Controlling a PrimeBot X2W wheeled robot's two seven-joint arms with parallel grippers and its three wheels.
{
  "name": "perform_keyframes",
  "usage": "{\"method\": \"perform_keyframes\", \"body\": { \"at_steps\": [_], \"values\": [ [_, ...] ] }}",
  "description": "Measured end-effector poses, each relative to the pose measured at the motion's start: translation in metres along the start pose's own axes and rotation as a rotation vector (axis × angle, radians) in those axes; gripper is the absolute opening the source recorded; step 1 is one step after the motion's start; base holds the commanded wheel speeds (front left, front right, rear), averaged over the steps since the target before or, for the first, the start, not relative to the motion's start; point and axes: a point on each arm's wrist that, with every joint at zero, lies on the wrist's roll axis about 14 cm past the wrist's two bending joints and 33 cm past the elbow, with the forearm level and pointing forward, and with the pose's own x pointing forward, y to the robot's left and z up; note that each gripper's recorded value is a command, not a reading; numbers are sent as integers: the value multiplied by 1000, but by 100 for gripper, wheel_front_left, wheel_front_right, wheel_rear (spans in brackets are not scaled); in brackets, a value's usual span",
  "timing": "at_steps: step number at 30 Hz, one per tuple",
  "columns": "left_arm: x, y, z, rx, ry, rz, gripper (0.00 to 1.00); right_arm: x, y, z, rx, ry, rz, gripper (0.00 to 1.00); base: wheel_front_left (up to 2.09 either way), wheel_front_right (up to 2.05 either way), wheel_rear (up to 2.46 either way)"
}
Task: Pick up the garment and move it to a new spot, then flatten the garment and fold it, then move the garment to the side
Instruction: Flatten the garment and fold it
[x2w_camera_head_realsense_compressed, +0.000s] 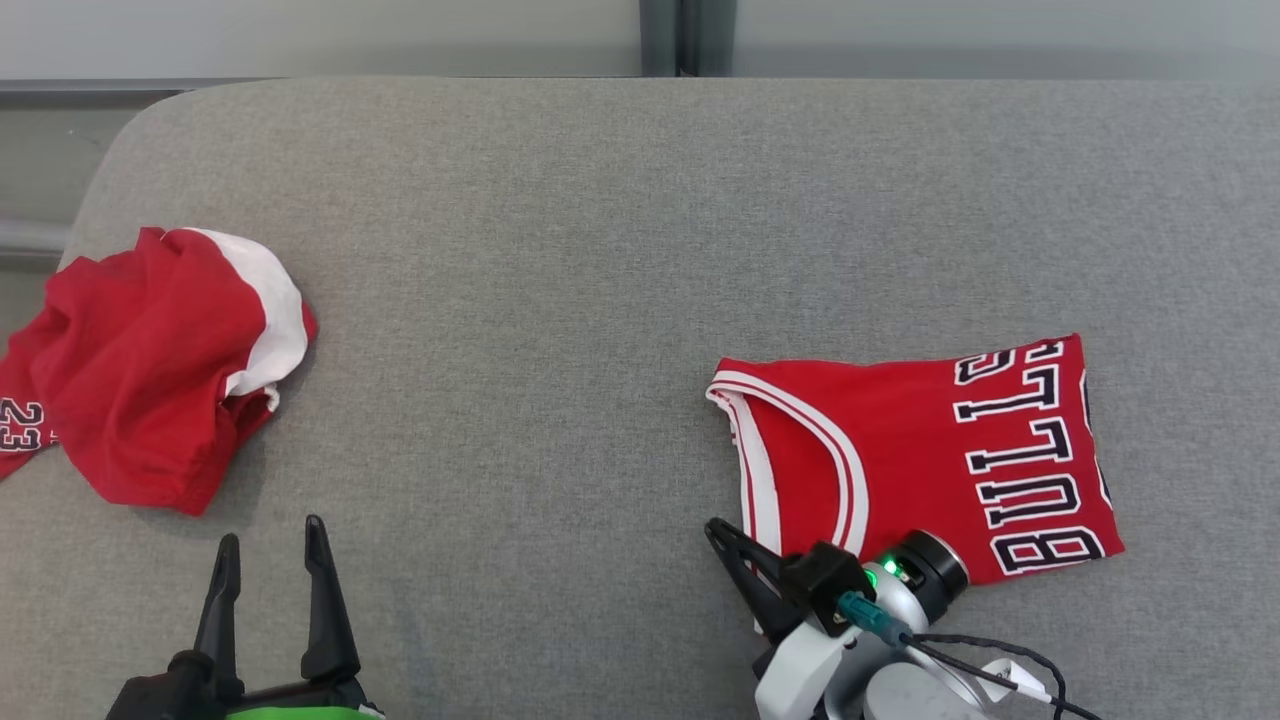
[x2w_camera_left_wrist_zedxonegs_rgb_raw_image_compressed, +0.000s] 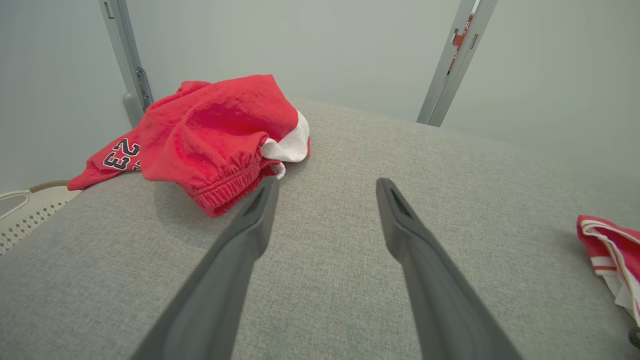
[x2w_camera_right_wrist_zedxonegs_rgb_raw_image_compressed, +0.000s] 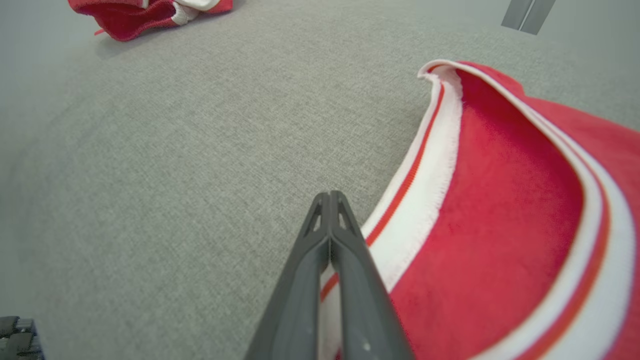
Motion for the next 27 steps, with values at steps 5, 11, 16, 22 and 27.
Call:
{"method": "perform_keyframes", "body": {
  "at_steps": [5, 11, 16, 22, 27],
  "values": [
    [5, -3, 2, -3, -8, -8, 100, 0, -16, 46, 15, -146, -54, 23, 0, 0, 0],
    [13, -17, 6, -11, -24, -54, 100, -53, -89, 92, -32, -309, -304, 100, 0, 0, 0],
    [18, -29, 7, -8, -28, -93, 100, -119, -136, 100, -63, -353, -523, 100, 0, 0, 0],
    [13, -35, 4, 31, -22, -135, 100, -186, -167, 75, -79, -281, -715, 100, 0, 0, 0],
    [-3, -32, -5, 42, 8, -148, 100, -212, -168, 55, -48, -235, -773, 100, 0, 0, 0]
  ]
}}
